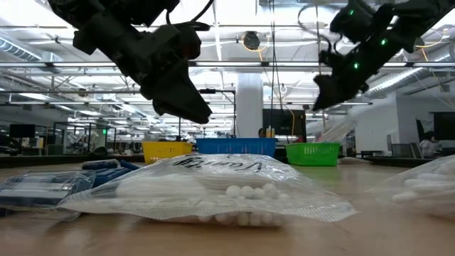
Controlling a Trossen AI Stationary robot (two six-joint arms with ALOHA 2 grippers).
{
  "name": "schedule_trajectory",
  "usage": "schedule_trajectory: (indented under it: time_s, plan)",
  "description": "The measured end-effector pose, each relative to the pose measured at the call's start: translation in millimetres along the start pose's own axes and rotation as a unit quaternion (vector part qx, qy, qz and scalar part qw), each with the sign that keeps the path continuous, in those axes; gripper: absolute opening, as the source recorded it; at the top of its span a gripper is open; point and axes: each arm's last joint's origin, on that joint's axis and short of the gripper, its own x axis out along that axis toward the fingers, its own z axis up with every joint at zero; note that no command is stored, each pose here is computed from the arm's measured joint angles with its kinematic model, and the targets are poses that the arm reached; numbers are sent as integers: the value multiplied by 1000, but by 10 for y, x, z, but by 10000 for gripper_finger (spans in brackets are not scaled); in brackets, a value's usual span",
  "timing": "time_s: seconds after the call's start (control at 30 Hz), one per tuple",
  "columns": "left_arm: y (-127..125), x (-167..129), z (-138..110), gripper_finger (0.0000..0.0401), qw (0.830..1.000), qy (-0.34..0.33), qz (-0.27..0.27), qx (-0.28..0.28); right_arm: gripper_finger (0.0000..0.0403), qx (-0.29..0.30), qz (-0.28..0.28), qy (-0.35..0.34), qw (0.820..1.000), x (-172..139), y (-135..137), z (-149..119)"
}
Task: Pick & Place Travel size toiletries
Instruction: Adjust the blue basket on the table
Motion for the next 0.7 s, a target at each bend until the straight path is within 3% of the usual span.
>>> schedule_trajectory:
  time_s: [0.13, 0.33, 0.53, 0.7]
  plan:
    - [80, 4, 114, 136, 999, -20, 36, 19, 193, -1, 106, -56, 993, -136, 90, 119]
    - [253, -12, 481, 136, 994, -33, 89, 52, 186, -9, 247, -102, 964, -325, 261, 193]
    - [580, -15, 615, 136, 987, -1, 142, 72, 185, -21, 292, -114, 949, -427, 389, 183]
    - [855, 210, 455, 136, 985, 49, 156, 61, 183, -22, 303, -122, 945, -465, 430, 187]
